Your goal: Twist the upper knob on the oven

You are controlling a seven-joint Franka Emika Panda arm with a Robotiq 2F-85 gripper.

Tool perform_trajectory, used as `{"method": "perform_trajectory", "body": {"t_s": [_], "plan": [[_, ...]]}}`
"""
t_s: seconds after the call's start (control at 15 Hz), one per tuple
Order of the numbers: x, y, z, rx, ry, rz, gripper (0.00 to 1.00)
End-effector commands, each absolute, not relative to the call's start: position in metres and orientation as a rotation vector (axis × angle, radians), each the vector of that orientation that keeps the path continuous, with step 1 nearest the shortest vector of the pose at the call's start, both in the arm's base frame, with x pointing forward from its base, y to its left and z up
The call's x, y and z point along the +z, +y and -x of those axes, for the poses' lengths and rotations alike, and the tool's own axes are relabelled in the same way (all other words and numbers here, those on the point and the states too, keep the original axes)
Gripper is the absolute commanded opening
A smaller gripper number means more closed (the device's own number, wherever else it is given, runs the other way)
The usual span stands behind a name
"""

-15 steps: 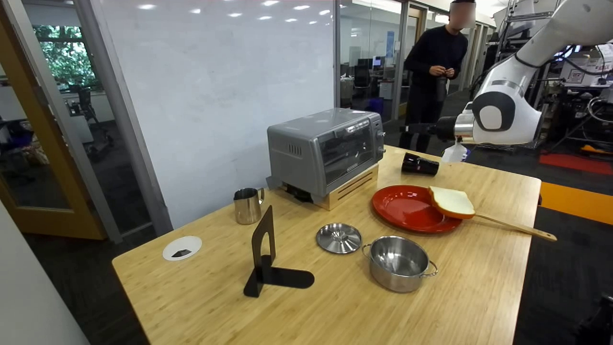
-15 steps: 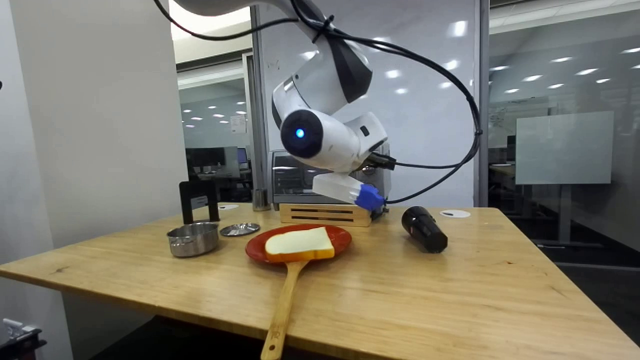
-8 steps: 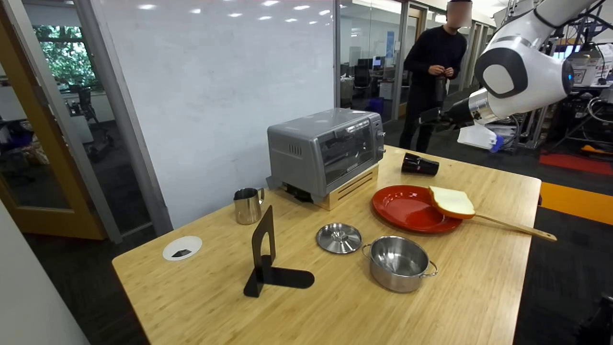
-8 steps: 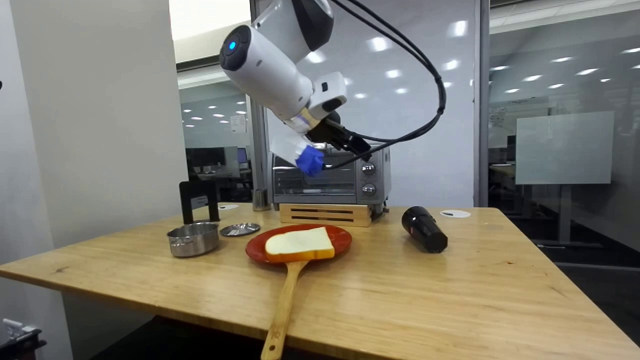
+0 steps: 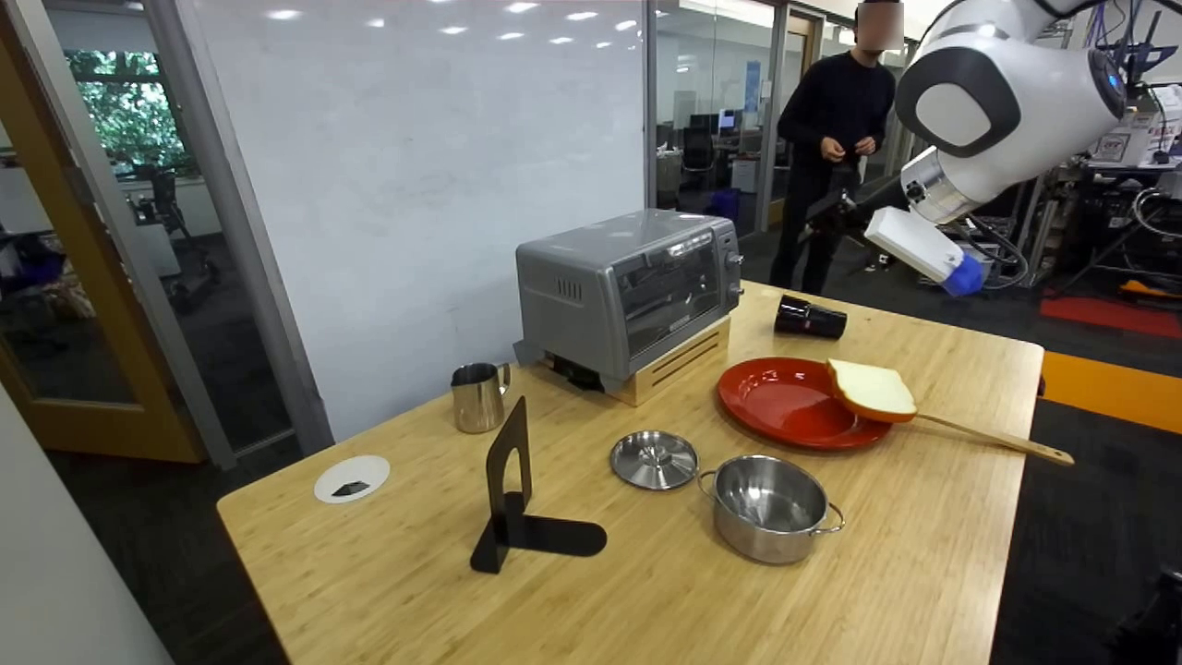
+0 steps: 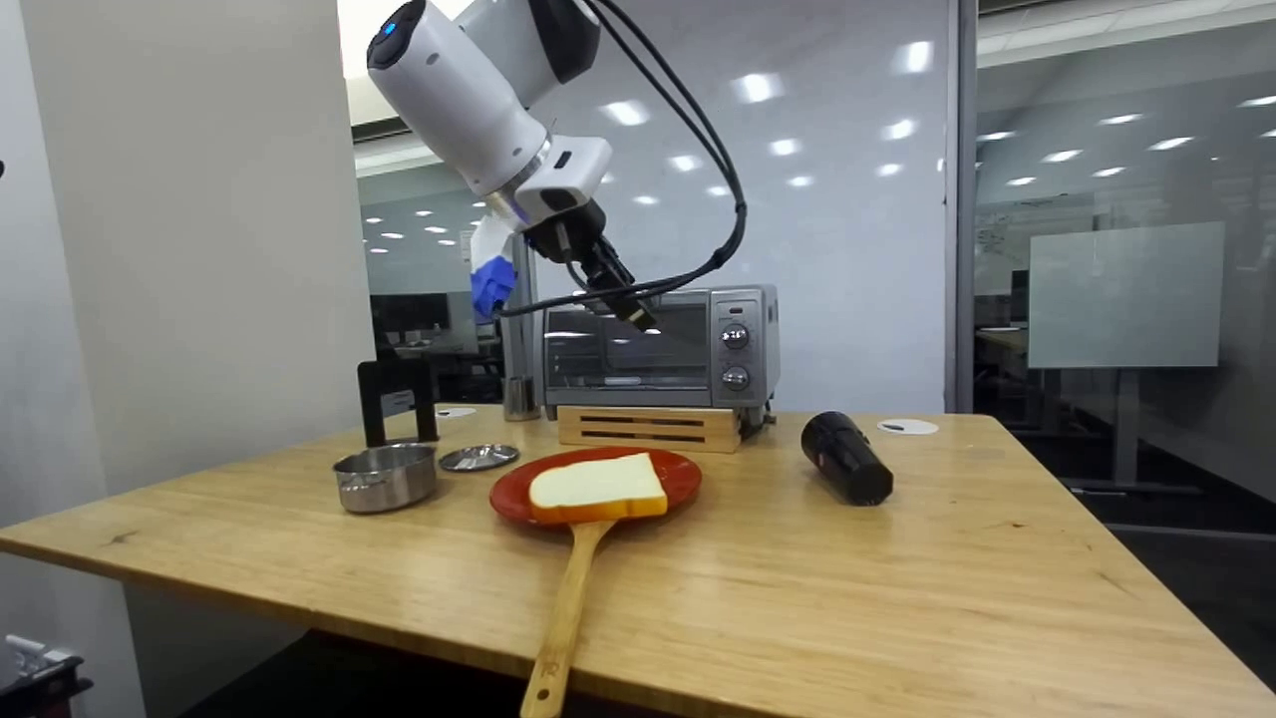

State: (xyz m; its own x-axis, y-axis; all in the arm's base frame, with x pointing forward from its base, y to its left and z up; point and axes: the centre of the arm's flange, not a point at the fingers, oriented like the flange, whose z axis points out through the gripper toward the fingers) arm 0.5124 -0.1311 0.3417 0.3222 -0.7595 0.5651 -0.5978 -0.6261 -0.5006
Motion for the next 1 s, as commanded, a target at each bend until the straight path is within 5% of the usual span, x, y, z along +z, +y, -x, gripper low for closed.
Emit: {"method": "perform_trajectory", "body": {"t_s": [0.0,0.93], "plan": [[0.357,-0.116,-0.507,-1.078,1.456,2.218,1.0],[0.413,-0.079,-0.5,-0.704,2.129,1.418,1.0]]}}
